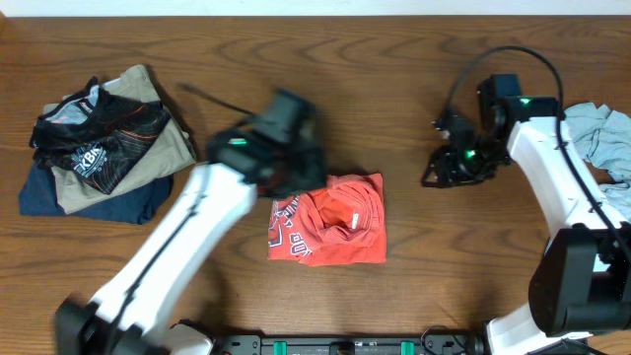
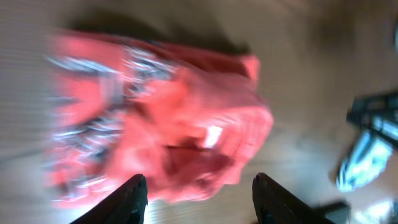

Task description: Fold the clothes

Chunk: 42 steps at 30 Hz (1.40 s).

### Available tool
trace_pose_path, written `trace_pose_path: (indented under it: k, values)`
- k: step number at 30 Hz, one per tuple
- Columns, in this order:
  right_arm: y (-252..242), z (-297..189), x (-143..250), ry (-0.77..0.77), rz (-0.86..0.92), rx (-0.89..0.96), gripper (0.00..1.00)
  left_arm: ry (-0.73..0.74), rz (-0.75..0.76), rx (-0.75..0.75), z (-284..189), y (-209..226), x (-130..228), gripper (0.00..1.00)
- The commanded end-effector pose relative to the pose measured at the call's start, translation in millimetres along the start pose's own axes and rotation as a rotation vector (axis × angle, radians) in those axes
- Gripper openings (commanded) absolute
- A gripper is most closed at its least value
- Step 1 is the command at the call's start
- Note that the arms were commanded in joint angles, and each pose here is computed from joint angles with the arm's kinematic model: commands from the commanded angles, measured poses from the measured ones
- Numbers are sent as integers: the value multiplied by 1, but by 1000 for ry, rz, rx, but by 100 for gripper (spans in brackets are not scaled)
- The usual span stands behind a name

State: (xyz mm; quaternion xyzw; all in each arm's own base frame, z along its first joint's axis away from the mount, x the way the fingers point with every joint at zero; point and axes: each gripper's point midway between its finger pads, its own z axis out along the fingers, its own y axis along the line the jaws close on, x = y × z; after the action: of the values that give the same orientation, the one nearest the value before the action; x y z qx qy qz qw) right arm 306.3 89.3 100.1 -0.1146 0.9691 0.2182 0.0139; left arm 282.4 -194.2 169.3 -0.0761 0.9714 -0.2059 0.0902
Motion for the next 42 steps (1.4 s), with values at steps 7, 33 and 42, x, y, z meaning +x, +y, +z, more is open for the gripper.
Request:
trace_pose_path:
  k: [7, 33, 42]
  values:
    - [77, 31, -19, -43, -352, -27, 50, -123, -227, -163, -43, 93, -41, 56]
    - [23, 55, -66, -268, 40, 641, 1, -117, -359, -212, -57, 134, -43, 56]
    - [-3, 50, -61, -212, 160, 534, 52, -101, -364, -219, -57, 135, -39, 56]
